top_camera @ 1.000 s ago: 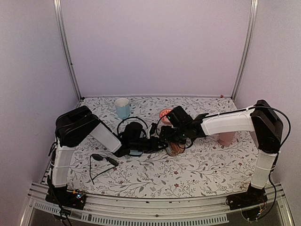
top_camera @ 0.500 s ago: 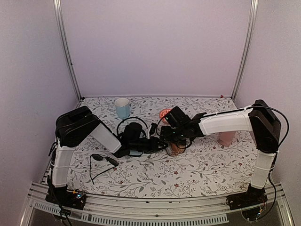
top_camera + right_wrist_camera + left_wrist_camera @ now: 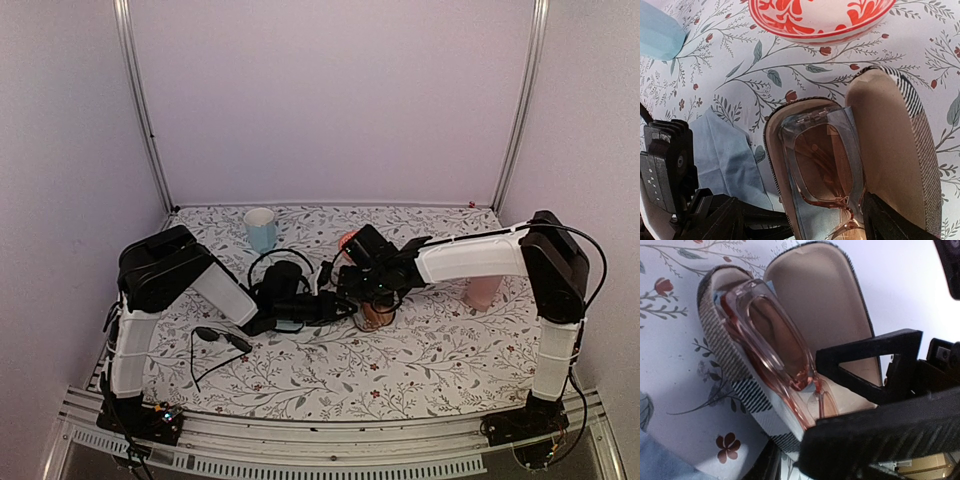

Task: Organize the sunglasses
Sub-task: Close the case with sunglasses at the center of the board.

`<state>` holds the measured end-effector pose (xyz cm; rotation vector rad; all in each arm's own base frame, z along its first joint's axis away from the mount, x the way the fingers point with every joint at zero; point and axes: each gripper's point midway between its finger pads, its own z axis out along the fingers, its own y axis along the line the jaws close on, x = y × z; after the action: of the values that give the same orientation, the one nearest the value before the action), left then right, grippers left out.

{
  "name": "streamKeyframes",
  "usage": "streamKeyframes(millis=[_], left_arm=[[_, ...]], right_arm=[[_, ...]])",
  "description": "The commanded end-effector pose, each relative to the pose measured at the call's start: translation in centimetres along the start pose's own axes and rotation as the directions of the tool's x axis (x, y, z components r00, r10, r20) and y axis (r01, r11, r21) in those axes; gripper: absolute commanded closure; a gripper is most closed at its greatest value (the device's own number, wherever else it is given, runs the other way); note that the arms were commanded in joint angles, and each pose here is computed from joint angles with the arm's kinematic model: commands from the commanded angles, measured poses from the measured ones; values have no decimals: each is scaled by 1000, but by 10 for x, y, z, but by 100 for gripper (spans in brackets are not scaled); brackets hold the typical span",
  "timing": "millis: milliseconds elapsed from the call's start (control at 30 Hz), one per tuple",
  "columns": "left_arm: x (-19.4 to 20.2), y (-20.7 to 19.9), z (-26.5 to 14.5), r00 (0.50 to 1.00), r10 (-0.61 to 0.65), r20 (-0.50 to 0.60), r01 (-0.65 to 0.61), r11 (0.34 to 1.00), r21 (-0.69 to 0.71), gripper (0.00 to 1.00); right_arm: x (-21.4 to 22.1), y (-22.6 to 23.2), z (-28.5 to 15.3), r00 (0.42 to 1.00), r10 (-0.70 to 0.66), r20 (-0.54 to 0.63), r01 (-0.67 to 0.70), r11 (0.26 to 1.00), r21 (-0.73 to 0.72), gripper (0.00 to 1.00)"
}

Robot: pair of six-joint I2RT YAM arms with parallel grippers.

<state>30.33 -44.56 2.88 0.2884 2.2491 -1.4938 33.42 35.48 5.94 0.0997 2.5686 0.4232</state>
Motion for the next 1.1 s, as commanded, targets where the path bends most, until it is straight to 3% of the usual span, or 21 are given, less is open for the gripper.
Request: streamKeyframes(millis=[0, 1067], left_arm=[[27, 15, 4, 998, -12, -57, 11, 1000, -24, 75], [29, 17, 3, 998, -14, -63, 12, 999, -31, 76]], right_arm=[[15, 1, 8, 998, -35, -49, 36, 999, 15, 16], [11, 17, -6, 997, -41, -64, 37, 997, -63, 30]])
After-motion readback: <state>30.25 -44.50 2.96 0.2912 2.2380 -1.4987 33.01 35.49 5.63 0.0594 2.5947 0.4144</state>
